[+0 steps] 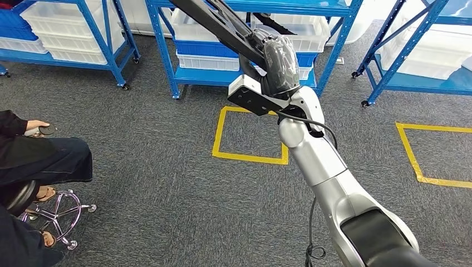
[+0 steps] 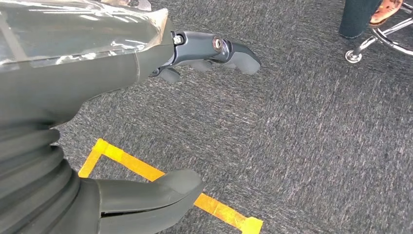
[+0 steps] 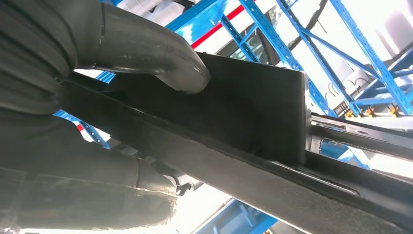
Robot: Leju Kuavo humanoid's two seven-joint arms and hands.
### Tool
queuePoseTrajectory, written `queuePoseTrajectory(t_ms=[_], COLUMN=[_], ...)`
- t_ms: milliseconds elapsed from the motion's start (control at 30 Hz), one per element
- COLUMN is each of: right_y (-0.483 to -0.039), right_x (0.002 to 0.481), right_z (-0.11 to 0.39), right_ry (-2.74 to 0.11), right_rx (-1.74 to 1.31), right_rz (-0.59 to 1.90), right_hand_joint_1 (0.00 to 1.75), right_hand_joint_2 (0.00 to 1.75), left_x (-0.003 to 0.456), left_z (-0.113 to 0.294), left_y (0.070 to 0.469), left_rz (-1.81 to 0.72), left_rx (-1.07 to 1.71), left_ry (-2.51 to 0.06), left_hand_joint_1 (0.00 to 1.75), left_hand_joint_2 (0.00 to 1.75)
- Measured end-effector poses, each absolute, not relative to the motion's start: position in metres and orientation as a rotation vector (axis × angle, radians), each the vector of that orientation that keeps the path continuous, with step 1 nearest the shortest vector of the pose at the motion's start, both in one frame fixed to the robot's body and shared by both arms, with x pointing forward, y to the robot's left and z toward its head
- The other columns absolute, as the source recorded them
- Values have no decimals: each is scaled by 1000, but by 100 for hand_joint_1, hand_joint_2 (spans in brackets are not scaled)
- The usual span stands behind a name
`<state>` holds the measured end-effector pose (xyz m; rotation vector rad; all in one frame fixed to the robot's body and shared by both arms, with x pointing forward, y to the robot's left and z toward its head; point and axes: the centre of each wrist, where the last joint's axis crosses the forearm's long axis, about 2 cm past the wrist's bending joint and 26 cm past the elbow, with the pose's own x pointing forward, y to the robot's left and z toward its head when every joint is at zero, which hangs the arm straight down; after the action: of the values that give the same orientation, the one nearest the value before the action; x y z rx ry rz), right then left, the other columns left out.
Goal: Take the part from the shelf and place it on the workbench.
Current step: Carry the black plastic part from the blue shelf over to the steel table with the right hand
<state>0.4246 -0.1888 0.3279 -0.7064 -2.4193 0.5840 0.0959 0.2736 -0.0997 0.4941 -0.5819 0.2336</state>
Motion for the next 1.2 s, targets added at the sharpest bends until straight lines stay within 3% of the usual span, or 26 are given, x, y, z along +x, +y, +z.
queuePoseTrajectory(t_ms=[1200], right_y=[-177], right_x=[428], right_z=[333], right_ry=[-2418], right_rx=[-735], right_rz=[627], right_hand_joint_1=[175], right_hand_joint_2=[175], left_x=[89], left_z=[-101], left_y=[278], left_rz=[248], left_rx=[509], left_ry=[-581], left_hand_joint_1=[0], left_hand_joint_2=[175])
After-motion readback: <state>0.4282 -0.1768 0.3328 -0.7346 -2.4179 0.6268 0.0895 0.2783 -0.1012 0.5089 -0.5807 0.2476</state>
